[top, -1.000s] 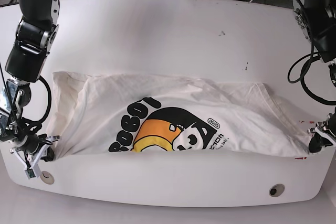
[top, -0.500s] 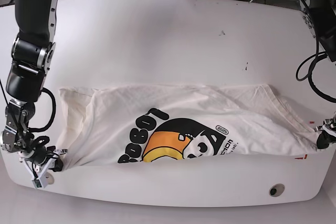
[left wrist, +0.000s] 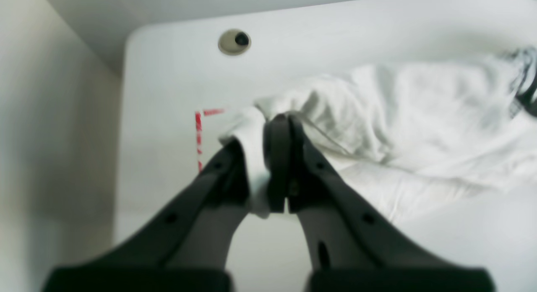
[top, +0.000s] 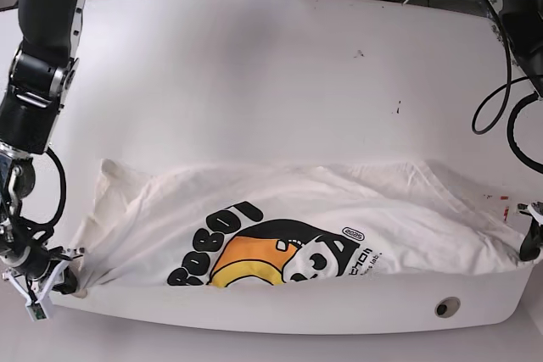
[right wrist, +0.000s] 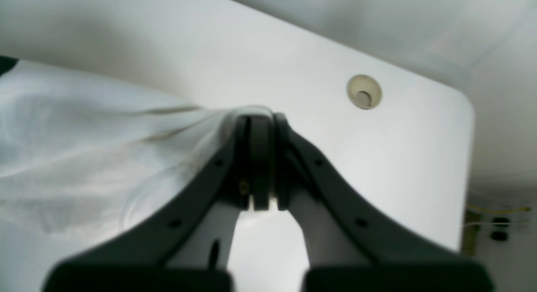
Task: Layout the t-shirt on the table in an organized manner, then fold the t-shirt properly
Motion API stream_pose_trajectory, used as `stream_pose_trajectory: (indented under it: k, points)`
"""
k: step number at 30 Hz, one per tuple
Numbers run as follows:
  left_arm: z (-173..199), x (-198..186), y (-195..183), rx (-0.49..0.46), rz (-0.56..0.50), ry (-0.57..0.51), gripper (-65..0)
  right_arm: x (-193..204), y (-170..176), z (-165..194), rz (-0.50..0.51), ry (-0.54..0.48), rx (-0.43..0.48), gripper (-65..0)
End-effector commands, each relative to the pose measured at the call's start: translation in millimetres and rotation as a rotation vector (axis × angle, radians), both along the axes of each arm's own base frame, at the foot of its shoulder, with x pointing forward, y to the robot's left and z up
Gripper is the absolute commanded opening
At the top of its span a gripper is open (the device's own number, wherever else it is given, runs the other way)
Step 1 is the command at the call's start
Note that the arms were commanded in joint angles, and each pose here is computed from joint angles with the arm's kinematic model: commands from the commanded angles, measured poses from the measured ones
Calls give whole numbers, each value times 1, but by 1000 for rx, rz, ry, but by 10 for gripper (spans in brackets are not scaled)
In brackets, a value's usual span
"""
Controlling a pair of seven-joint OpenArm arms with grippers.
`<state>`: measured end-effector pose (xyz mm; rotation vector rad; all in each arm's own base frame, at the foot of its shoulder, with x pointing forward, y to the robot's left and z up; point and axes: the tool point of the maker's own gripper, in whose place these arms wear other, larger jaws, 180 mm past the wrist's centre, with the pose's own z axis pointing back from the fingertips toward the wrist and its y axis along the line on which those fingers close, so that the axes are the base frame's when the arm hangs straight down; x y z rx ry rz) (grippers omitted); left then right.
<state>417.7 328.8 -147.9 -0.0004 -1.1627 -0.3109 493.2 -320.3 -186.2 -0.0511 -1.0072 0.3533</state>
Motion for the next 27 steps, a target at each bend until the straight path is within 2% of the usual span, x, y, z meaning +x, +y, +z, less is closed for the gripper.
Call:
stream_pose_trajectory:
  k: [1, 5, 8, 12, 16, 21, 24, 27]
  points:
    - [65, -3, -8, 102, -25, -163, -650, -6, 21, 64, 82, -167, -41, -650]
    - [99, -11, -19, 197, -32, -227, -650, -26, 36, 86, 127, -230, -84, -650]
    - [124, -19, -27, 260, -26, -277, -650, -48, 38, 105, 122, -289, -111, -650]
    - [145, -30, -39, 314, -35, -344, -650, -71, 63, 130, 157, -381, -170, -650]
    - [155, -36, -45, 297, -59, -389, -650, -89, 68, 147, 145, -432, -226, -650]
    - [189, -49, -42, 229, -68, -510, -650, -102, 75, 166, 153, -494, -198, -650]
    - [208, -53, -43, 221, -71, -566, -650, -104, 76, 183, 159, -530, -183, -650]
    - [230, -57, -44, 220, -74, -627, -650, -107, 69, 199, 146, -551, -212, -650]
